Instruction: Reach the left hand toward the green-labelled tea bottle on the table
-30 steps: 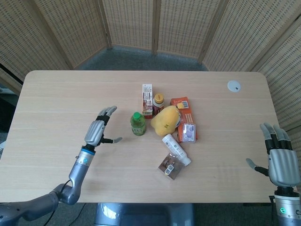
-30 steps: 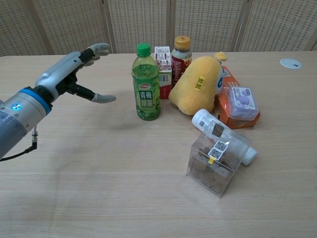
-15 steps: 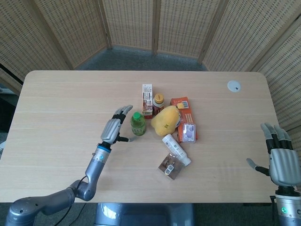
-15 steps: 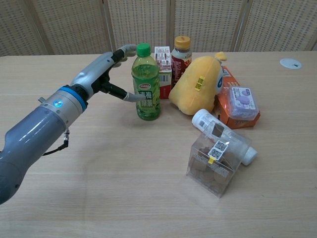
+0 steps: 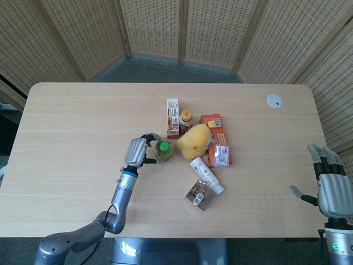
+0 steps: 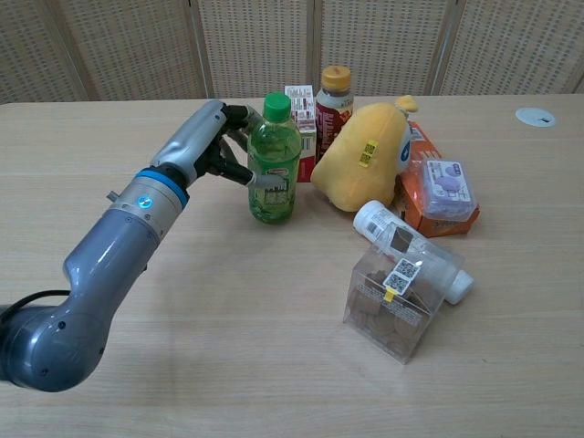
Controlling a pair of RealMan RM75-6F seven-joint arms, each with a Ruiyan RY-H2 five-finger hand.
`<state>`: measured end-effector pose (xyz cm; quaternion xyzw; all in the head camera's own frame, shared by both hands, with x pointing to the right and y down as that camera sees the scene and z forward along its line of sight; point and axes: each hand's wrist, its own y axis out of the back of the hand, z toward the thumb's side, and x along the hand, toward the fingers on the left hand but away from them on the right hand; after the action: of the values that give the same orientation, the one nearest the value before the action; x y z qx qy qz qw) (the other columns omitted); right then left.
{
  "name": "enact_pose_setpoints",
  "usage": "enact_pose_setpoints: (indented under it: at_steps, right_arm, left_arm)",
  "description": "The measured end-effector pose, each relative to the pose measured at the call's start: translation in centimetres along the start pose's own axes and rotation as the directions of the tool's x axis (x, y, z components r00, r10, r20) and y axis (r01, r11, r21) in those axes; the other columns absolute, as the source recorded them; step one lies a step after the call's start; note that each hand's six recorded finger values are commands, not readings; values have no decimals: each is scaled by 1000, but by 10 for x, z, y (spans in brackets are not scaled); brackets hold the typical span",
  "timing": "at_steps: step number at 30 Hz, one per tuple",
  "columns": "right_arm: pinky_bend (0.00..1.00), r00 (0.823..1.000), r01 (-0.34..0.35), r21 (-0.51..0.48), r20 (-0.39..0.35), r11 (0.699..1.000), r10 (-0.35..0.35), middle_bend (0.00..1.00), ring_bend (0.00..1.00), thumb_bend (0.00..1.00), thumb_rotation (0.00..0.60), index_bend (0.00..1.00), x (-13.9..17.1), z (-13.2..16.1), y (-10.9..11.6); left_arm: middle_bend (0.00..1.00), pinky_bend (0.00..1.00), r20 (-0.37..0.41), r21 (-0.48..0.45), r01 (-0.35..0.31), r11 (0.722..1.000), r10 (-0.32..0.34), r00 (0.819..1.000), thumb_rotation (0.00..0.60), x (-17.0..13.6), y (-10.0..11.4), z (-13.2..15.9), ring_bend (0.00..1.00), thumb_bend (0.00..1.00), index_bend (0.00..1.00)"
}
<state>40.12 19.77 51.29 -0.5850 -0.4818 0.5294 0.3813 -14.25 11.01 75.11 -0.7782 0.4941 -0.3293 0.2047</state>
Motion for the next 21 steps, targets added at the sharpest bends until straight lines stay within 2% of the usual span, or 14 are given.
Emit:
enact_pose_setpoints:
  at_steps: [7,16,21]
  right_arm:
    - [0,1000,0,-1,1,1000,0,0,0,0,600,0,0,0,1]
    - [0,1000,2,3,-4,1000,-2,0,0,0,600,0,1,2,1]
    - [0,1000,3,6,-11,1000,-3,0,0,0,600,0,3,5,1]
  left_arm:
    - [696,635,36,2,-54,999,54,998,600,-1,10,6,549,122,782]
    - [681,634,111,-12,-133,991,134,985,600,2,46,20,550,122,781]
    - [676,635,162,-25,-176,984,177,971,600,2,72,37,550,122,781]
